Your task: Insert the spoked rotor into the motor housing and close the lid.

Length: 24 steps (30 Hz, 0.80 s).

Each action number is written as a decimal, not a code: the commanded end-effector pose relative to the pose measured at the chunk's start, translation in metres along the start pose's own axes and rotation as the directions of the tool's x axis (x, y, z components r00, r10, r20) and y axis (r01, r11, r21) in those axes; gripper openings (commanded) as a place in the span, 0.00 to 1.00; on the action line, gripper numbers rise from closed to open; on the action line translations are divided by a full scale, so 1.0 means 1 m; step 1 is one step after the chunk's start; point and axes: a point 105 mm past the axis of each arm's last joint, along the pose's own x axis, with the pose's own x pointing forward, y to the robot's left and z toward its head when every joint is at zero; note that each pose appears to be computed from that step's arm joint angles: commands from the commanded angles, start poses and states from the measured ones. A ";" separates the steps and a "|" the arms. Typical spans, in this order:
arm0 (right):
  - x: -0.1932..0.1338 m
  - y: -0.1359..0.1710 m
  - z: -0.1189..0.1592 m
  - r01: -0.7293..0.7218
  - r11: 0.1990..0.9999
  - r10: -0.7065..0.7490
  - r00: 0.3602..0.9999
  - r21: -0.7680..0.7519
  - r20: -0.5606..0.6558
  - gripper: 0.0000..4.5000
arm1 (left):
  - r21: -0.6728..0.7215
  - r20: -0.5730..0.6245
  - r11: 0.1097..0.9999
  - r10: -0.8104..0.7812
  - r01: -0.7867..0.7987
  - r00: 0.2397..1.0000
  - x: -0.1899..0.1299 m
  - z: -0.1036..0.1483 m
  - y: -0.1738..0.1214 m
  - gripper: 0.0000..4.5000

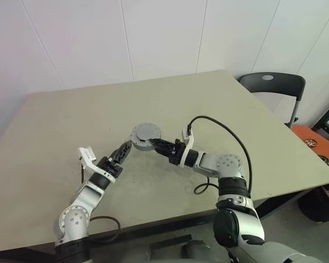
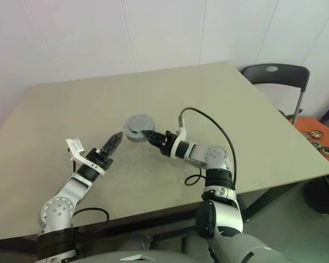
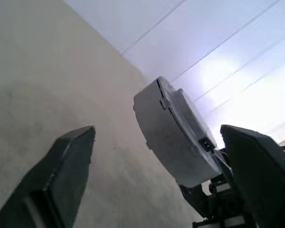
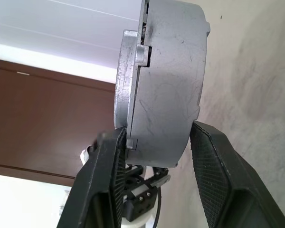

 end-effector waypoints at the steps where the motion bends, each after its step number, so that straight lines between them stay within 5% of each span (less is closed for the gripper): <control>1: 0.005 0.026 0.001 -0.112 0.993 0.112 0.994 -0.040 -0.015 0.36 | -0.044 -0.027 0.999 -0.004 0.003 1.000 0.007 -0.002 -0.006 0.99; 24: 0.007 0.022 -0.017 -0.104 0.994 0.101 0.989 -0.028 -0.109 0.36 | -0.199 -0.076 0.969 -0.163 0.145 0.984 0.028 -0.015 -0.032 0.99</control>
